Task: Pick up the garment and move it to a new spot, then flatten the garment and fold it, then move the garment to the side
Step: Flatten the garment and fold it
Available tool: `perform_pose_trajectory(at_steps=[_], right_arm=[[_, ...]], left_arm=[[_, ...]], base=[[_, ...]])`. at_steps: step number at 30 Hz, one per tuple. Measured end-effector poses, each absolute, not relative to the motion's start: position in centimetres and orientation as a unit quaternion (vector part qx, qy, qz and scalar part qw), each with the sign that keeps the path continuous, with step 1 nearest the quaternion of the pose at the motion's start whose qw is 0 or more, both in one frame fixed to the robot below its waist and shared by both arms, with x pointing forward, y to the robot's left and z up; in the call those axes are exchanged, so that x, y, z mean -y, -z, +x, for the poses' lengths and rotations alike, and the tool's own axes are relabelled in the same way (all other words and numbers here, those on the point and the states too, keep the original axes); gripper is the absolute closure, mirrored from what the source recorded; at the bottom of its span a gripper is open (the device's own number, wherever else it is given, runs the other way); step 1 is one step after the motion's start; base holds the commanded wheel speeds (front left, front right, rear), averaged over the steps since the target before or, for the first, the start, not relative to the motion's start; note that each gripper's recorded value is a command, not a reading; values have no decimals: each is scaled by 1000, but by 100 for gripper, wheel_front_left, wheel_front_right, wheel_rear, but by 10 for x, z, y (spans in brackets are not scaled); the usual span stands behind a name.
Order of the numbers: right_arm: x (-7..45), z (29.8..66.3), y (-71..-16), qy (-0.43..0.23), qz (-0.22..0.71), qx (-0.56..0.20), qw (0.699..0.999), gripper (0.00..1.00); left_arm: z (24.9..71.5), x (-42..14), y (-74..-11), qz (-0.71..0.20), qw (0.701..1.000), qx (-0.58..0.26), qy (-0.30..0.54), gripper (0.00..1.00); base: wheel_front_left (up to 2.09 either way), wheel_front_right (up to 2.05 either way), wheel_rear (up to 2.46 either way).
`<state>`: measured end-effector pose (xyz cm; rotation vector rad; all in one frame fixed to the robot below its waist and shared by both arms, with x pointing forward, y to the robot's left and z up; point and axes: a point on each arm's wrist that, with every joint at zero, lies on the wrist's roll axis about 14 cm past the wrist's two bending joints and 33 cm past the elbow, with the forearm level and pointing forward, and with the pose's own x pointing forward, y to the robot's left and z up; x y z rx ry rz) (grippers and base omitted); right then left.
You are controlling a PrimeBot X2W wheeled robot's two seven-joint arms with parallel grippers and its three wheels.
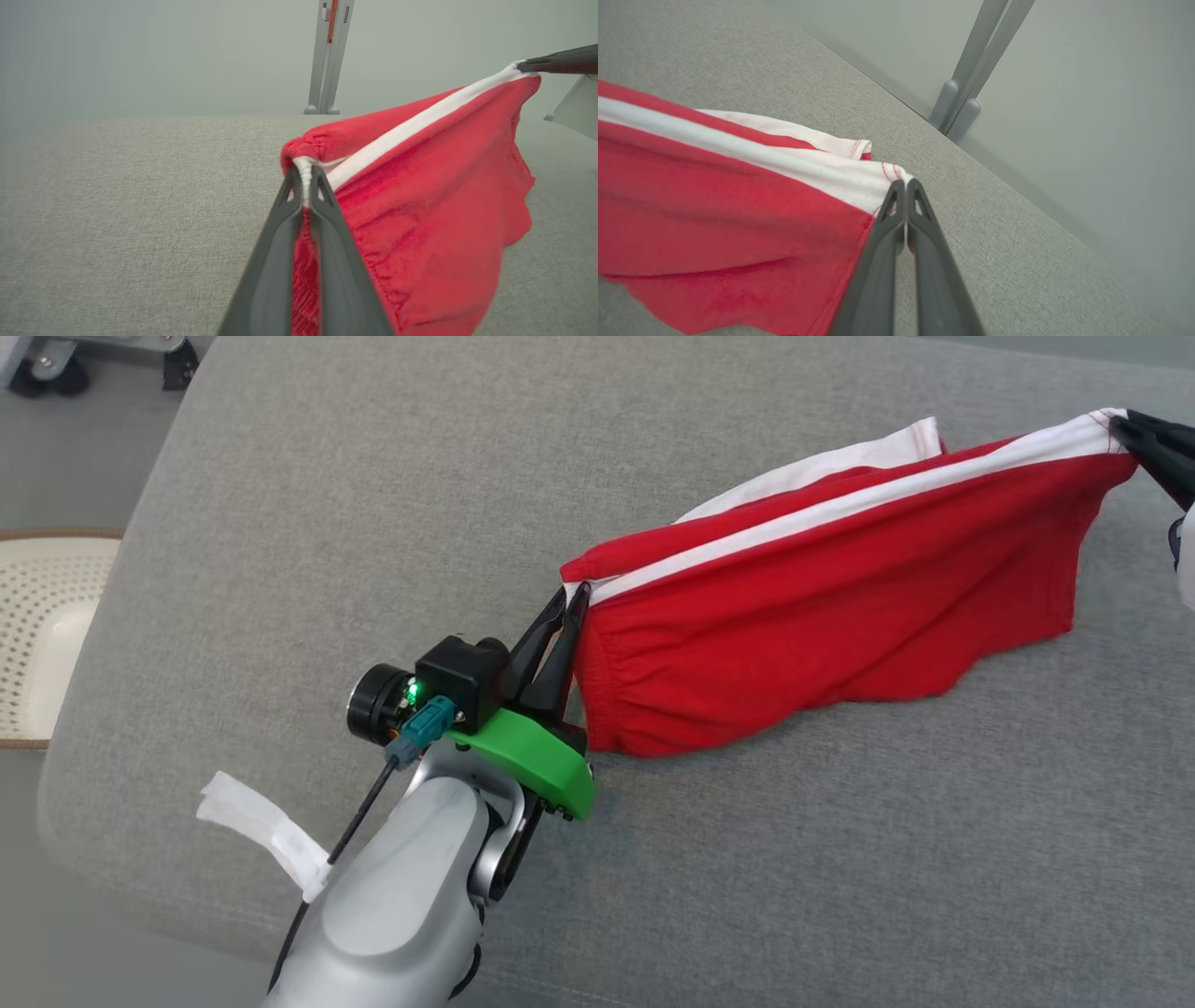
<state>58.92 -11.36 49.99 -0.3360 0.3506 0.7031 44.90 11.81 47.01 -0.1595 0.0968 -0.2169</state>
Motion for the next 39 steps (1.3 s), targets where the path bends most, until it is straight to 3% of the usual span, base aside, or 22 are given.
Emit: perform_pose_trajectory(at_steps=[12,23,24,25,27,29,30,39], right_arm=[[69,619,-457,-378,-171,-175,893,100],[60,637,-437,-379,-181,-167,892,97],[60,638,-437,-379,-180,-167,892,11],[59,639,-437,-378,-179,-166,893,0],[57,640,-439,-378,-177,-162,894,0],[56,644,-445,-376,-173,-150,898,0],[56,646,-449,-375,-171,-143,900,0],[73,640,-473,-349,-125,-97,924,0]], left_arm=[[446,-140,-454,-79,992,-66,70,100],[458,-140,-441,-63,992,-85,66,100],[459,-140,-440,-63,992,-87,64,100],[460,-141,-438,-65,992,-91,62,100],[460,-140,-433,-70,991,-100,62,93],[462,-141,-431,-71,991,-103,58,64],[464,-143,-430,-71,990,-105,54,3],[468,-158,-449,-72,994,-79,16,0]], base=[[0,0,0],[0,0,0],[0,0,0],[0,0,0],[0,0,0],[0,0,0],[0,0,0],[0,0,0]])
